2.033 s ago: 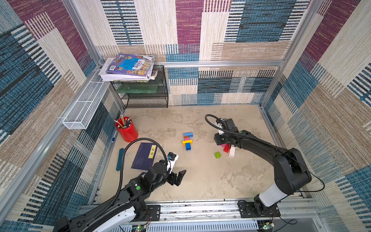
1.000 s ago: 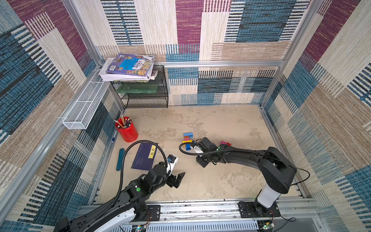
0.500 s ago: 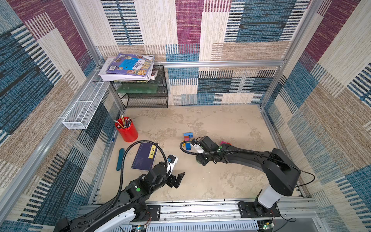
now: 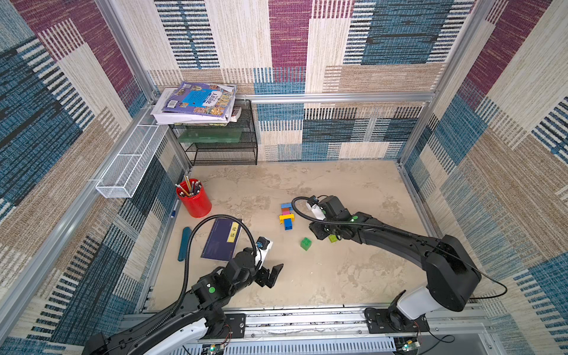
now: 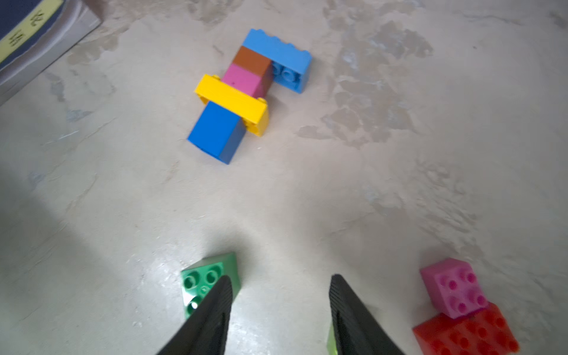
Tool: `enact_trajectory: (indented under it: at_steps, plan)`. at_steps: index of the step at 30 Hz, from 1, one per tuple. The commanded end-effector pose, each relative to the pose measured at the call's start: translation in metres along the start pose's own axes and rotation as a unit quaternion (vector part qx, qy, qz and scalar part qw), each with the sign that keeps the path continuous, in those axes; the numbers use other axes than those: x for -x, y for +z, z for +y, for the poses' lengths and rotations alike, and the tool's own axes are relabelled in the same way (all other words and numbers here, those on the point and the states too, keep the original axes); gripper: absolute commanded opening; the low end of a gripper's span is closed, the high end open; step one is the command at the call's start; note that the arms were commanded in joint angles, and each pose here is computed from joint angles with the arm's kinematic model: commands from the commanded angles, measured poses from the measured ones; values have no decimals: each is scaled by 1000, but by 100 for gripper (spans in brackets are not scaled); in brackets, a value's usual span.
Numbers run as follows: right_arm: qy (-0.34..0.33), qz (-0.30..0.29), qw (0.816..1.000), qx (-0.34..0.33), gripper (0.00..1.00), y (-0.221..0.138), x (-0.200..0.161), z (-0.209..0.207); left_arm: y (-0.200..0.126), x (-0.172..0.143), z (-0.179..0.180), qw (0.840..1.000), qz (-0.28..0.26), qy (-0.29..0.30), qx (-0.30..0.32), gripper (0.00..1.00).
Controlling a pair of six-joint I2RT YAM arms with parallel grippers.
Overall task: Assemble the letter f with lego
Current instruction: Place the lego brick at the center of the board, then pick up the lego brick from the center of the board.
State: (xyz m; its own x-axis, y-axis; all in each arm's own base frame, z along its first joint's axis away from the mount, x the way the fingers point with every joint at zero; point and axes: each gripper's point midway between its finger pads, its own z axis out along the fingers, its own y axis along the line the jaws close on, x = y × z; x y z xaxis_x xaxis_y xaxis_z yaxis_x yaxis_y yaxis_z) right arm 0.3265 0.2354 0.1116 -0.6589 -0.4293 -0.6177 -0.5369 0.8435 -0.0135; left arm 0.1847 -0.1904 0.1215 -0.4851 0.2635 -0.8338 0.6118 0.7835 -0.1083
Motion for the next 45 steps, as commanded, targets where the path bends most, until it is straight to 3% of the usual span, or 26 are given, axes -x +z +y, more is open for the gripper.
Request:
enact_trajectory:
  at_steps: [1, 8, 19, 35, 45]
  plan:
    - [51, 9, 997, -56, 57, -2, -7, -32, -1, 11, -9, 1000, -14, 9, -21, 99]
    - [147, 40, 981, -122, 59, 2, -37, -86, 4, 9, -8, 1000, -3, 18, -16, 99]
    - [189, 79, 966, -155, 62, 16, -60, -121, 6, 4, -5, 1000, 4, 15, -9, 99]
    - [203, 107, 960, -161, 63, 28, -77, -134, 6, 4, -4, 1000, 6, 14, -5, 99]
    - [186, 110, 966, -138, 60, 40, -71, -131, 6, 4, -4, 1000, 6, 12, -5, 99]
